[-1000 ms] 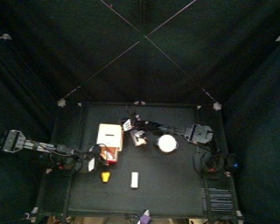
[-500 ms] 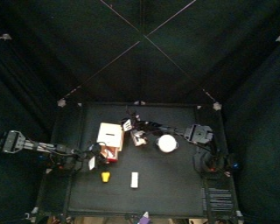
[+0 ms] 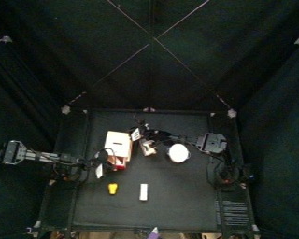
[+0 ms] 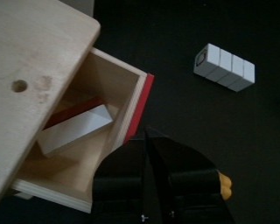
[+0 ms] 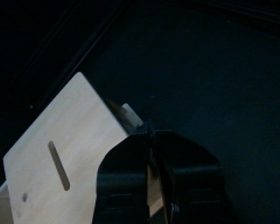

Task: Close drawer

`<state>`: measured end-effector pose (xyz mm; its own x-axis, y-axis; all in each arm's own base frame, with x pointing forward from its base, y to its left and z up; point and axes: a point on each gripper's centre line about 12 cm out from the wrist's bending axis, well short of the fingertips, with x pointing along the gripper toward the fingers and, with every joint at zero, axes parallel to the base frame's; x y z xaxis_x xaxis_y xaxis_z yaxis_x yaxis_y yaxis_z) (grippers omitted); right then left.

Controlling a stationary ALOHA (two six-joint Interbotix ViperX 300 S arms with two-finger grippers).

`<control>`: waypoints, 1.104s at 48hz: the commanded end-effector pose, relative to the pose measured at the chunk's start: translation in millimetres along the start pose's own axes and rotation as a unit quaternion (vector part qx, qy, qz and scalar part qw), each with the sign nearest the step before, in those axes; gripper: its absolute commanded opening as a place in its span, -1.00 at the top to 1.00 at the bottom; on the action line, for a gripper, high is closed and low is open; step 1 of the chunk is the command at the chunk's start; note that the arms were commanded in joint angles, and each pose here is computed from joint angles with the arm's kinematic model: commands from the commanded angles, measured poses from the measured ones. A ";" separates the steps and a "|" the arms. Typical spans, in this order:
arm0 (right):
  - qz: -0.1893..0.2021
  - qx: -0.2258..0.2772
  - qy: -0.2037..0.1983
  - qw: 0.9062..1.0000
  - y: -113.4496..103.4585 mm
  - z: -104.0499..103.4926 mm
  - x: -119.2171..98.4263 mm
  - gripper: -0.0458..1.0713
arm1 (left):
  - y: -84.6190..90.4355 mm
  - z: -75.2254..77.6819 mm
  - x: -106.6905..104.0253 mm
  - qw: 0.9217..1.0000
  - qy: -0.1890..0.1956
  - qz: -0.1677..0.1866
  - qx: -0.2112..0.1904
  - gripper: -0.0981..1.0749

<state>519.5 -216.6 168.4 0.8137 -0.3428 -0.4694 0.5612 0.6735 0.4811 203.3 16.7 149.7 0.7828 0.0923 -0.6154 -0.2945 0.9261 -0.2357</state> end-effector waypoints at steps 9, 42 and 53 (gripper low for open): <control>0.013 -0.003 -0.015 1.000 11.3 13.6 -7.3 0.28 | 10.1 22.1 -1.0 0.998 -0.033 0.043 -0.010 0.06; 0.015 -0.003 -0.017 1.000 13.1 14.8 -7.8 0.28 | 26.0 35.8 -3.1 0.994 -0.054 0.088 -0.033 0.06; 0.015 -0.003 -0.017 1.000 13.0 14.7 -7.4 0.28 | 25.2 38.7 -3.2 0.994 -0.057 0.084 -0.027 0.06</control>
<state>520.2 -215.1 167.6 0.8141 -0.3400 -0.4707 0.5596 0.6759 0.4796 208.3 50.0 165.0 0.7634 0.2768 -0.5837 -0.4505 0.8757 -0.1740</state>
